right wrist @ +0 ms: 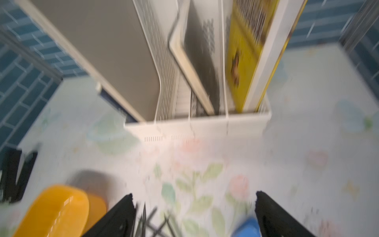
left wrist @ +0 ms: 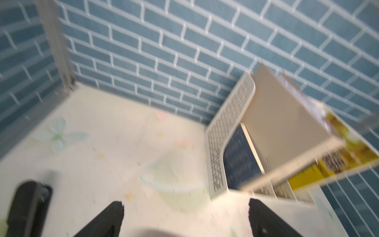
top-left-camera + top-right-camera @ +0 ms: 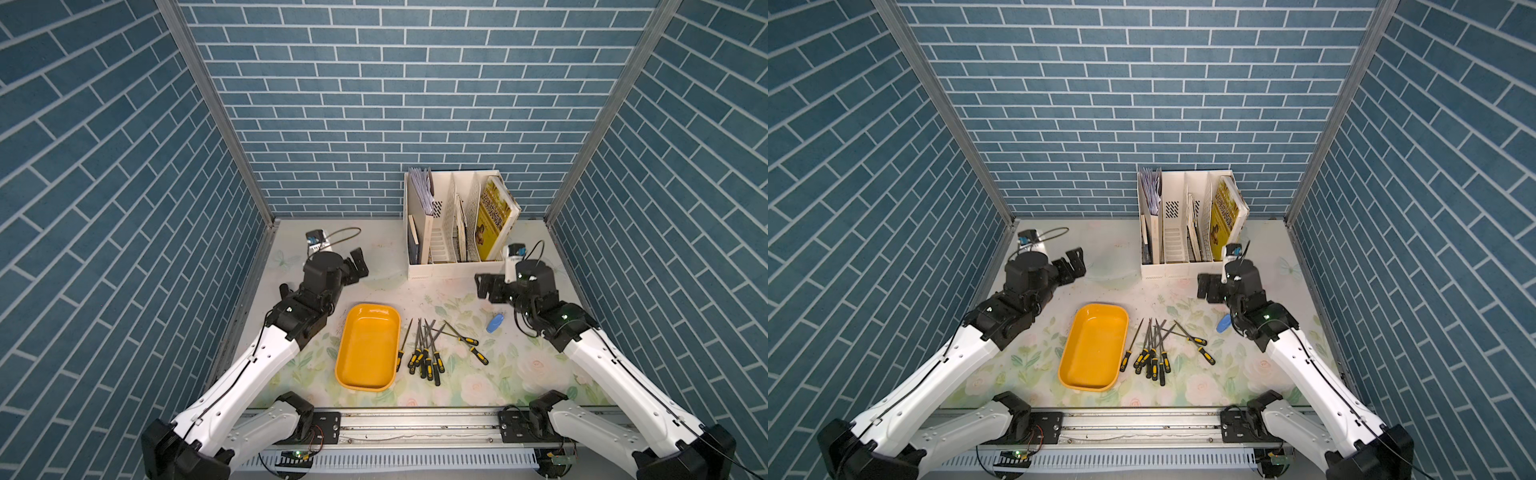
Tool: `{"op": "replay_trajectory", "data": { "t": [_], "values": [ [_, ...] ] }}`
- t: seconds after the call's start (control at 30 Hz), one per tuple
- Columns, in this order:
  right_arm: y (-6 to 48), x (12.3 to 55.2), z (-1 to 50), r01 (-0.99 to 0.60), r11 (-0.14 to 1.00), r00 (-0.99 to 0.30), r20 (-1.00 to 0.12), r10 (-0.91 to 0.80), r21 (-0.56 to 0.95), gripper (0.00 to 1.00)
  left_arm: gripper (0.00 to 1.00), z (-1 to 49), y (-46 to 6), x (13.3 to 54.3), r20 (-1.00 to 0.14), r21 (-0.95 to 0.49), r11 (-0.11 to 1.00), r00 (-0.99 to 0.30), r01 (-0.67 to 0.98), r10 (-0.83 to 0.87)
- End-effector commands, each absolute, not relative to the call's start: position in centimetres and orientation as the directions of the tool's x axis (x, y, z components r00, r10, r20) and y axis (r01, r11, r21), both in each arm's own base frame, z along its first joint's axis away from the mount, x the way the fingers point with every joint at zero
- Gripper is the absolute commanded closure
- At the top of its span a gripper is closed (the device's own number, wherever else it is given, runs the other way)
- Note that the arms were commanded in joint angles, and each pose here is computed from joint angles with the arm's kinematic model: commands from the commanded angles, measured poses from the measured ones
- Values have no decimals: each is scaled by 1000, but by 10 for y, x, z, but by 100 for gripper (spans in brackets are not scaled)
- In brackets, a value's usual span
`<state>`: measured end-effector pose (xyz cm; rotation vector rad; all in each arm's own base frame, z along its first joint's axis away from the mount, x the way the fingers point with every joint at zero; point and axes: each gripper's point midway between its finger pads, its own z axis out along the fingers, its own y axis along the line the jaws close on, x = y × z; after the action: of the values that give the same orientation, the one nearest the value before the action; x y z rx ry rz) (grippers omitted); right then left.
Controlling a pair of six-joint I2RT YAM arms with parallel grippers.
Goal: Put the file tool into the storage box
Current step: Pick up the file tool from the center of the board.
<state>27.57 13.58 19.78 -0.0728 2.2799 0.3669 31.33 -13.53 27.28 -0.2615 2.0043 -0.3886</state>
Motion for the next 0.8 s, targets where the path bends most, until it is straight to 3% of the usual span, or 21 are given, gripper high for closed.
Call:
{"op": "replay_trajectory", "data": {
  "t": [0.0,0.27,0.77],
  "values": [
    [126,222,132,-52,964,-845,-526,97,262,5,0,213,-160,261,-682,-401,915,-655,-36,-325],
    [156,204,71,-113,967,-903,-429,-4,229,4,0,208,-203,218,-660,-437,898,-698,56,-277],
    [164,169,31,-184,956,-928,-360,-92,230,11,0,205,-195,205,-651,-459,887,-699,50,-297]
  ]
}}
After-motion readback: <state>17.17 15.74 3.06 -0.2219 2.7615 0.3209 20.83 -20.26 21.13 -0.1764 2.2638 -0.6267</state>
